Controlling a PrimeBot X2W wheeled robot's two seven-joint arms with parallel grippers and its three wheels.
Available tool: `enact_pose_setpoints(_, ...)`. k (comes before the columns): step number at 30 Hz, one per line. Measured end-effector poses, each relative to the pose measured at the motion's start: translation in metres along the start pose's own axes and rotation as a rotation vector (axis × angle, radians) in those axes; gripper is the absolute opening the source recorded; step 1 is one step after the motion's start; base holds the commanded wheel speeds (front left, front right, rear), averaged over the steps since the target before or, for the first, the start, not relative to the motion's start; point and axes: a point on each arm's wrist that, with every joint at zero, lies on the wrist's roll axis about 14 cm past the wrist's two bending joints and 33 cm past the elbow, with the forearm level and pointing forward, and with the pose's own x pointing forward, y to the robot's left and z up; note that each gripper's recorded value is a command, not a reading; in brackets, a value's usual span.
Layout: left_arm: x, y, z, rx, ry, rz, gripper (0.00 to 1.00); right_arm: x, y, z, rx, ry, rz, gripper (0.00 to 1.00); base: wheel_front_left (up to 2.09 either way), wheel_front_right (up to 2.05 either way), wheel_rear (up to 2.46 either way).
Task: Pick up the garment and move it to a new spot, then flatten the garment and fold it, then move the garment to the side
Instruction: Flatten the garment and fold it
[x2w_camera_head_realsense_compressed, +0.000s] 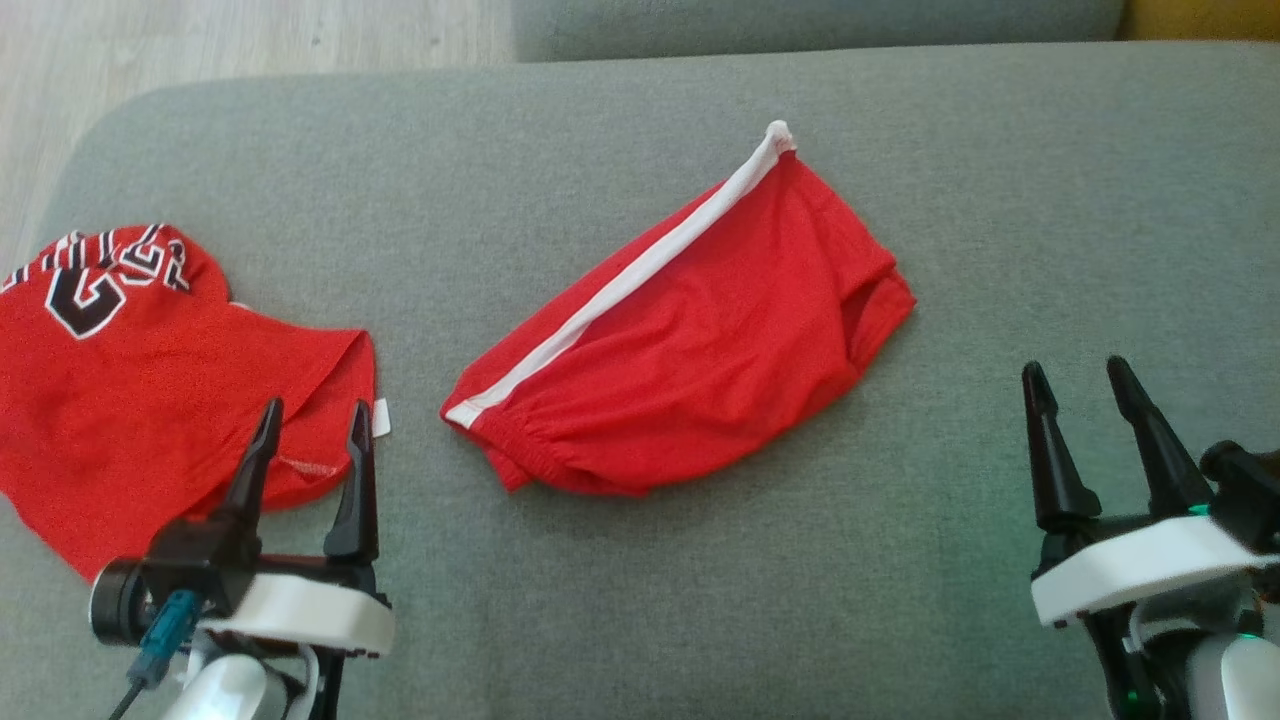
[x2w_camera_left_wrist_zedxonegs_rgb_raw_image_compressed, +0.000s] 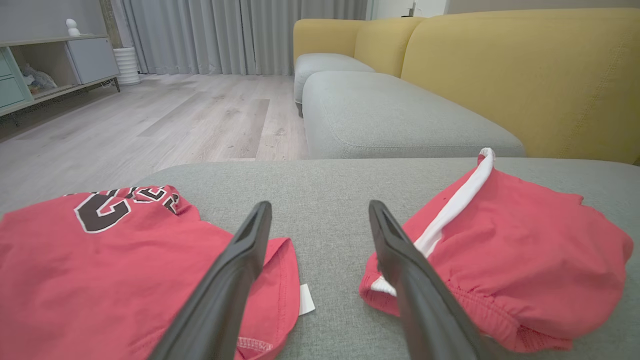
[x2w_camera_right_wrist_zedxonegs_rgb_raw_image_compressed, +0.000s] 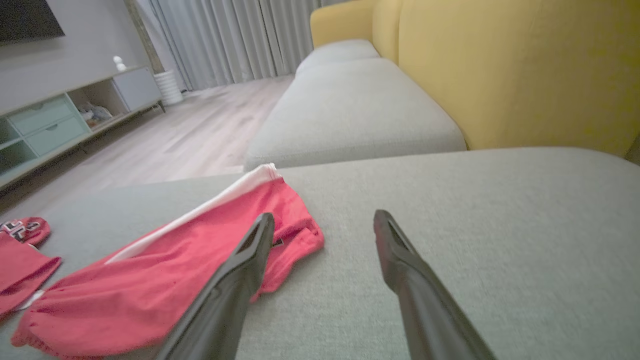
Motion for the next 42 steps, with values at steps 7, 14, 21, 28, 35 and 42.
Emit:
enact_pose_setpoints(7,0.012,0.005,0.003,-0.007,-0.011,0.013,1.00,0.037,-0.007,-0.029,0.006,0.123,0.011,1.00,0.00,0.00,0.00)
enact_pose_setpoints(14,0.024,0.006,0.004,-0.032,-0.029,0.019,1.00,0.094,0.010,-0.058,0.001,0.252,0.096,1.00,0.00,0.00,0.00)
enact_pose_setpoints(21,0.030,0.011,-0.002,-0.047,-0.025,0.040,1.00,0.131,0.021,-0.082,-0.033,0.359,0.140,1.00,0.00,0.00,0.00)
enact_pose_setpoints(28,0.029,0.015,-0.008,-0.056,-0.015,0.057,1.00,0.137,0.020,-0.113,-0.056,0.551,0.142,0.55,0.00,0.00,0.00)
enact_pose_setpoints(35,0.030,0.013,-0.008,-0.055,-0.023,0.048,1.00,0.134,0.026,-0.107,-0.025,0.580,0.161,0.00,0.00,0.00,0.00)
enact_pose_setpoints(42,0.029,0.005,0.000,-0.056,-0.048,0.032,1.00,0.100,0.006,-0.103,0.071,0.477,0.085,0.00,0.00,0.00,0.00)
